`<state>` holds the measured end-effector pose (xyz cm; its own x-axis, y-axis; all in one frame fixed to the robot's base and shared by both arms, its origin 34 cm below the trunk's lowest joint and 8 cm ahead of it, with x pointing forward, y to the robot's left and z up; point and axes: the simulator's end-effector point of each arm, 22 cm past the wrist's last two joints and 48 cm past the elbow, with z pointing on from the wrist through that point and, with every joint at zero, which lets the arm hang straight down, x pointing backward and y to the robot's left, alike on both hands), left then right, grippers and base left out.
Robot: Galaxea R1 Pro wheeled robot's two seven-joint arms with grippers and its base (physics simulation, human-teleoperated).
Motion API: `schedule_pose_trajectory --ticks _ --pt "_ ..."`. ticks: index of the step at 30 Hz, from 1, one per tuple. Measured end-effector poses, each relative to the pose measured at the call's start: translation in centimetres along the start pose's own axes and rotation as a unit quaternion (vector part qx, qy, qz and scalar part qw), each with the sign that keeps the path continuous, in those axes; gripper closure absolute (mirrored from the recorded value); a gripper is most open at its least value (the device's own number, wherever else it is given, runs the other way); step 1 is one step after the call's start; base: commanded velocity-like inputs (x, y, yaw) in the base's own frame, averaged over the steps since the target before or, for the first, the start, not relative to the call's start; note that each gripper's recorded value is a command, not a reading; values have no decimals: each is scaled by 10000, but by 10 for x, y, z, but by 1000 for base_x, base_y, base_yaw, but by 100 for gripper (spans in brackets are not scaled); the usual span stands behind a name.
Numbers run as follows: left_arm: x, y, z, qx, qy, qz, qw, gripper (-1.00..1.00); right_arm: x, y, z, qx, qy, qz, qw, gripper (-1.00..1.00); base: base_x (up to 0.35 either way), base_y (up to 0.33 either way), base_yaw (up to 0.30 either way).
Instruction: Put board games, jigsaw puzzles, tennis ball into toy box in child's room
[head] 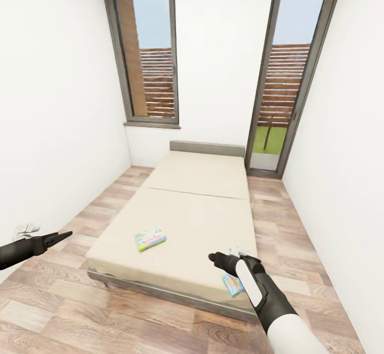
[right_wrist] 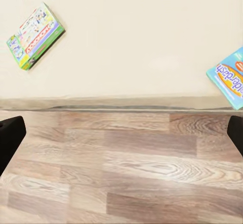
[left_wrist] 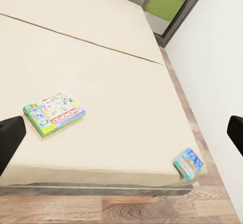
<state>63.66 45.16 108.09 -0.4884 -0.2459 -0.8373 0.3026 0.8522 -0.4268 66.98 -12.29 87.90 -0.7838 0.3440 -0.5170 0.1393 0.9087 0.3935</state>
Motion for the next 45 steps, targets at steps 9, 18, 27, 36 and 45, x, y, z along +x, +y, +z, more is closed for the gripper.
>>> schedule_pose_trajectory --ticks 9,18,27,36,45 --pt "0 0 0 8 -2 6 10000 -100 0 1 0 5 -7 -18 10000 -100 -22 14 -251" --pt "0 -1 0 14 -5 9 10000 -100 0 3 0 -7 -6 -19 10000 -100 -45 1 -274" --pt "0 -1 0 18 -10 5 10000 -100 1 1 0 -1 -7 -13 10000 -100 -67 57 -106" --pt "-1 -1 0 25 -20 6 10000 -100 -1 -3 0 13 -23 -26 10000 -100 -6 6 -31" --pt "-1 -1 0 28 -20 0 10000 -100 -21 -8 -1 1 -462 158 9988 -100 0 15 -2"
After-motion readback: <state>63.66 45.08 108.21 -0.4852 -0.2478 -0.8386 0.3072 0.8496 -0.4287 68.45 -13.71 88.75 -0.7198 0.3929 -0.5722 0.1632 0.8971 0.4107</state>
